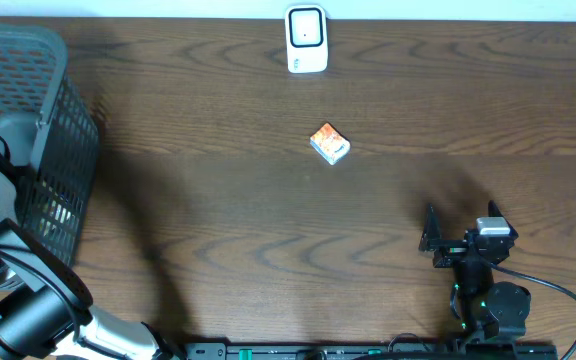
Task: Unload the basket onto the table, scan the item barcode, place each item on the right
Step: 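Return the left gripper to the basket and grasp the large snack bag, then carry the snack bag to the scanner and release it beside the packet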
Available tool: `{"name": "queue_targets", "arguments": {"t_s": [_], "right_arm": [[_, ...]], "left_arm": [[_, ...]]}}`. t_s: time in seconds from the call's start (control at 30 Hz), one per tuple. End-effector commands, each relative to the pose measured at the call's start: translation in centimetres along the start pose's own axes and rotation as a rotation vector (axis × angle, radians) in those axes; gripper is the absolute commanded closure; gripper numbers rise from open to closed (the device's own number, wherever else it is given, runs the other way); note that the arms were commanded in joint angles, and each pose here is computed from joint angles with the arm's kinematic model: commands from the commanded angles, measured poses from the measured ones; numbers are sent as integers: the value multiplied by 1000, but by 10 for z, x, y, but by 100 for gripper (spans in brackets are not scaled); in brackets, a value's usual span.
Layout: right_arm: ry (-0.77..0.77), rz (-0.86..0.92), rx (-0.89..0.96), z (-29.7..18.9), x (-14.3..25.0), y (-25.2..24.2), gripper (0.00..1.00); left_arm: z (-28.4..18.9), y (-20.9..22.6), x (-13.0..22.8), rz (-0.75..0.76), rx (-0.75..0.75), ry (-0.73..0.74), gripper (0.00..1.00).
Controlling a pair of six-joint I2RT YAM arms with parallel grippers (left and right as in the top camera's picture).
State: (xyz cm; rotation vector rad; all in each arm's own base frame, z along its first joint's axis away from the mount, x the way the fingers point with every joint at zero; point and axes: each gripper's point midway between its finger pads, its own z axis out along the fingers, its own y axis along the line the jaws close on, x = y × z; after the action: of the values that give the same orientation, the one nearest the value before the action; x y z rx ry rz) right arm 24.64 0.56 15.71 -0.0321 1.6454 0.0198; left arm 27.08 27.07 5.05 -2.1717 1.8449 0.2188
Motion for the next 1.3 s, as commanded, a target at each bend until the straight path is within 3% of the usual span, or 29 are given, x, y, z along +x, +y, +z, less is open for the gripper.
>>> {"name": "queue_targets", "arguments": {"t_s": [0.0,0.13,0.23,0.37,0.53,0.8,0.93,1.17,1.27], "right_arm": [[2,-7,5,0,1,-1,1],[2,-7,5,0,1,-1,1],[2,-6,5,0,1,-1,1],[2,-7,5,0,1,-1,1],[2,-6,5,0,1,-1,1],[2,-6,5,0,1,-1,1],[2,-6,5,0,1,-1,1],[2,-7,5,0,1,-1,1],[2,-7,5,0,1,-1,1]], "left_arm": [[9,19,4,13,-61,-8,10],[11,22,5,42,-72,-11,51],[10,21,4,67,-68,-13,65],[-4,12,-4,91,-28,-36,92],[-50,-11,-18,64,128,-73,92],[-189,-54,-23,55,634,-122,92],[-238,-57,-25,64,790,-172,93],[-321,-57,-17,125,1062,-230,93],[-350,-58,-8,225,1171,-261,93]]}}
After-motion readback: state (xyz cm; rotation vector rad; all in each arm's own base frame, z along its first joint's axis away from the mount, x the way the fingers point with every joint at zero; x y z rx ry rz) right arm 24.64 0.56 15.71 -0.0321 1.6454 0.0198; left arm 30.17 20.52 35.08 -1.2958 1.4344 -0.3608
